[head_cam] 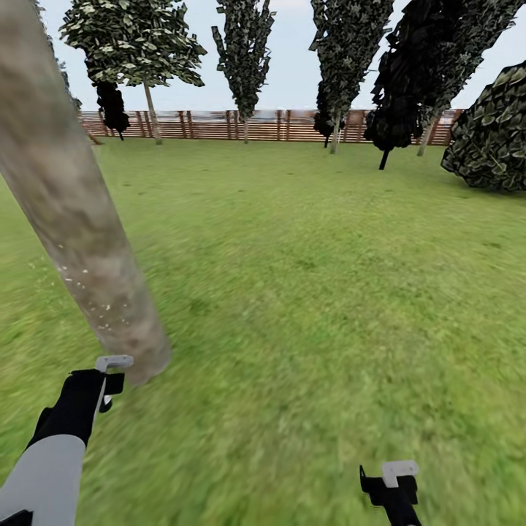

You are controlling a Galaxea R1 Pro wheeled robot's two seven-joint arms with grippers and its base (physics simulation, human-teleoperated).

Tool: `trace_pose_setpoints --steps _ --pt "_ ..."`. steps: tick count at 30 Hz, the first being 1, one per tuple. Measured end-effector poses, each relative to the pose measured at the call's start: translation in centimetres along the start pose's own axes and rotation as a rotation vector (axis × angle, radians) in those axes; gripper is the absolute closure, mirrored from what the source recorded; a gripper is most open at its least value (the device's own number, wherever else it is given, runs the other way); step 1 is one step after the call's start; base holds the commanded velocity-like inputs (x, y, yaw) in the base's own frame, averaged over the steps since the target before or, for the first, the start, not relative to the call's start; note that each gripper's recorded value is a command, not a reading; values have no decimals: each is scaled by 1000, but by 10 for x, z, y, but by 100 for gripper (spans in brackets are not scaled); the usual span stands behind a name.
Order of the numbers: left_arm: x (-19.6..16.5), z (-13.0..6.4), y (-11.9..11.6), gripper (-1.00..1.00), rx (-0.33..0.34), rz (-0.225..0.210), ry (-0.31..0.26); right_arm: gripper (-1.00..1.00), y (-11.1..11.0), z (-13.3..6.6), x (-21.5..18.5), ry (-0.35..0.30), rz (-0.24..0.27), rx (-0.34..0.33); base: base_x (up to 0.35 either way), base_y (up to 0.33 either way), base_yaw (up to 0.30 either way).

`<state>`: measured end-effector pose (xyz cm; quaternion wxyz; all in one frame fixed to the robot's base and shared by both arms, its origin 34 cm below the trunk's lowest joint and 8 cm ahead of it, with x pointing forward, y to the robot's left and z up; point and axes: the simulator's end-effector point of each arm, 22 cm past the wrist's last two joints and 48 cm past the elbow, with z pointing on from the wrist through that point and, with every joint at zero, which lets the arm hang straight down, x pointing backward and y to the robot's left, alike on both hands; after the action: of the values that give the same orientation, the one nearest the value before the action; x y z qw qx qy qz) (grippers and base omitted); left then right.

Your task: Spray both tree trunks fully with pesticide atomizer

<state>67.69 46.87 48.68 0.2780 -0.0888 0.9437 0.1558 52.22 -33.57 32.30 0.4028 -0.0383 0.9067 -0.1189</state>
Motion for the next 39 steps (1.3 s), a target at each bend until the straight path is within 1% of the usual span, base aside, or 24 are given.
trace_pose_setpoints --steps 4,6,7,9,18,31,39 --pt "10 2 10 100 -17 5 13 -100 1 0 0 0 0 -6 227 -220 90" --pt "12 2 16 100 -45 7 15 -100 2 0 0 0 -1 -8 198 -241 242" --pt "13 2 22 100 -70 7 16 -100 2 0 0 0 -2 -9 181 -247 265" --pt "13 2 25 100 -89 0 17 -100 3 0 0 0 -2 -12 149 -256 273" --pt "13 1 20 100 -92 6 16 -100 3 0 0 0 -2 -10 32 -280 271" --pt "15 1 16 100 -86 3 22 -100 3 0 0 0 -2 -9 47 -286 28" --pt "15 1 15 100 -81 2 22 -100 4 0 0 -1 -1 -9 156 -286 229"
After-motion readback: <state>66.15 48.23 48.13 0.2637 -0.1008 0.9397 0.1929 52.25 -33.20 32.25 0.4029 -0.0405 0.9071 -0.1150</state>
